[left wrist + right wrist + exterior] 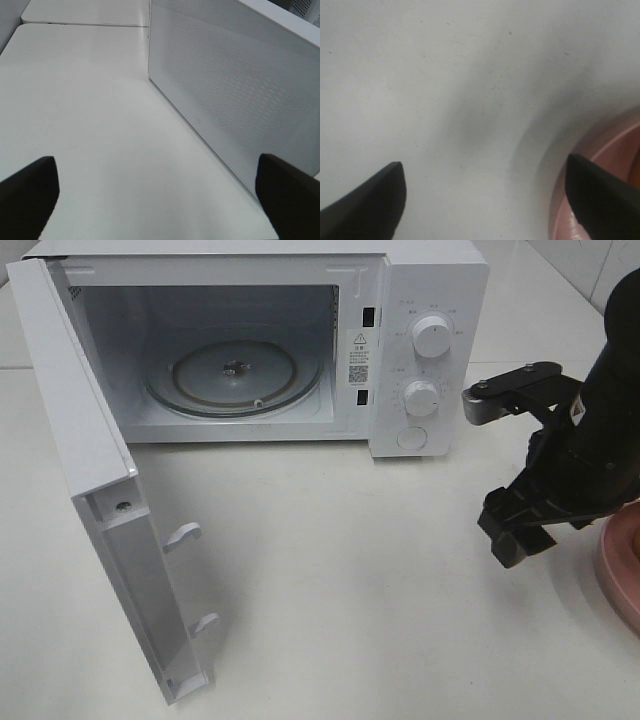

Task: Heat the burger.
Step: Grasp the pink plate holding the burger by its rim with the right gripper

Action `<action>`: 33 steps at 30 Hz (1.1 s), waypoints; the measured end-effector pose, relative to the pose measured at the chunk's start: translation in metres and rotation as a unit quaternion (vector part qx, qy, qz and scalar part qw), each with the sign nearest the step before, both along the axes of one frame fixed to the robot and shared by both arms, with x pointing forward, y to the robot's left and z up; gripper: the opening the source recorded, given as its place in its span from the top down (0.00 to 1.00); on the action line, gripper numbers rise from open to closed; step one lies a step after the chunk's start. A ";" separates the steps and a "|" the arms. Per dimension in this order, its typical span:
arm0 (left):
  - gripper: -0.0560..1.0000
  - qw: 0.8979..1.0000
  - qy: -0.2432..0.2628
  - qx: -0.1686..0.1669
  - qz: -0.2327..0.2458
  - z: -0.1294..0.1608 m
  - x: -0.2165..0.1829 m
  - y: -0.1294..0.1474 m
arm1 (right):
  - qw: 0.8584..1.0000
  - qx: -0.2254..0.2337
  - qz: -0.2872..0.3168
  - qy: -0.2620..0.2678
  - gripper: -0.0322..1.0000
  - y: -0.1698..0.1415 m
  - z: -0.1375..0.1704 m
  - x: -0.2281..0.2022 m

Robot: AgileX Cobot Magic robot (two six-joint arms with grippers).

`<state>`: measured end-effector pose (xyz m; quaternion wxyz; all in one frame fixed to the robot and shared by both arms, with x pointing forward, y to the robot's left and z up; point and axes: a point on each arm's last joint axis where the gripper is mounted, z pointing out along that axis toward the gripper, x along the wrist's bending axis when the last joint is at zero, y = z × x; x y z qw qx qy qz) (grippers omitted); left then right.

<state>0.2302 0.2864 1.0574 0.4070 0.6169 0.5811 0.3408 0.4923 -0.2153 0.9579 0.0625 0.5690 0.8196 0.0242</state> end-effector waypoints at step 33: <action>0.01 1.000 0.000 0.000 0.000 0.000 0.000 0.000 | 0.990 0.002 -0.133 0.046 0.12 -0.072 -0.035 -0.012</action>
